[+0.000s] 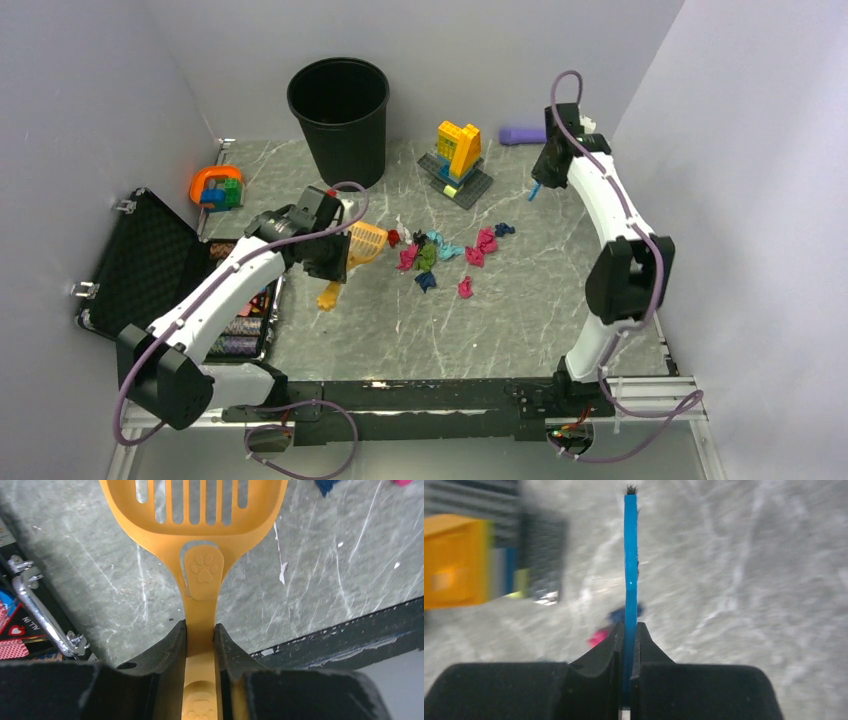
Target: Sweep away the paper scraps from the table
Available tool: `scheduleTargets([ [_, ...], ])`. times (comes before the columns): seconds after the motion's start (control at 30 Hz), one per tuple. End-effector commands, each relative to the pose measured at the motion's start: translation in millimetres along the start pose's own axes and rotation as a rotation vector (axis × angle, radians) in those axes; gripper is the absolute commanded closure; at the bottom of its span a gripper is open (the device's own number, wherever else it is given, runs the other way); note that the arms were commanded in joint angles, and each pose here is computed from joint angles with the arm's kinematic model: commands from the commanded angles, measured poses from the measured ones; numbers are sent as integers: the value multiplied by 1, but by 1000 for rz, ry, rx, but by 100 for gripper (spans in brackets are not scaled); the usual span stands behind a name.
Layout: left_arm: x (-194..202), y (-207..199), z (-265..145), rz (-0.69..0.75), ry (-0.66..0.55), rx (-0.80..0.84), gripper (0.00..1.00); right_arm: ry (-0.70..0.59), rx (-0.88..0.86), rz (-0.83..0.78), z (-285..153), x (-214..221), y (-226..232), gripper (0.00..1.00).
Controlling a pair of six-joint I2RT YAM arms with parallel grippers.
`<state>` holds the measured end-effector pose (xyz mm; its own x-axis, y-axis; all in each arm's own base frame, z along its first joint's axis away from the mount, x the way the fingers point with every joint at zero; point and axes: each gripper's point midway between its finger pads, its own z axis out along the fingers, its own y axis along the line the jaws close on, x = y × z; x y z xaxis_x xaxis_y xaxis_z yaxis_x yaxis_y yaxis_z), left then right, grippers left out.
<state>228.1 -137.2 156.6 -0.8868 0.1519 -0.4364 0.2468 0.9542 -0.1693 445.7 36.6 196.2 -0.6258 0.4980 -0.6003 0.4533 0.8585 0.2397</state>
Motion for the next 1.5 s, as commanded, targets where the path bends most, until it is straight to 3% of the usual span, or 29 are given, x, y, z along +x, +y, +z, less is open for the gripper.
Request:
scheduleTargets([
  [0.0,3,-18,-2,106,43,41,100,130,416,-353,29,19,-82,100],
  [0.1,14,-28,2,102,108,92,100,197,452,-432,44,34,-90,100],
  [0.33,39,-35,5,117,250,149,100,335,105,-631,56,100,-21,100],
  [0.57,62,-29,1,165,320,131,100,374,-160,-885,31,177,57,100],
  [0.87,69,-37,5,226,348,119,100,440,-451,-948,-15,215,106,100],
  [1.1,70,-32,12,264,347,56,100,385,-418,-926,-26,196,112,100],
  [1.47,60,-17,31,286,372,-73,100,337,-107,-938,-3,176,68,100],
])
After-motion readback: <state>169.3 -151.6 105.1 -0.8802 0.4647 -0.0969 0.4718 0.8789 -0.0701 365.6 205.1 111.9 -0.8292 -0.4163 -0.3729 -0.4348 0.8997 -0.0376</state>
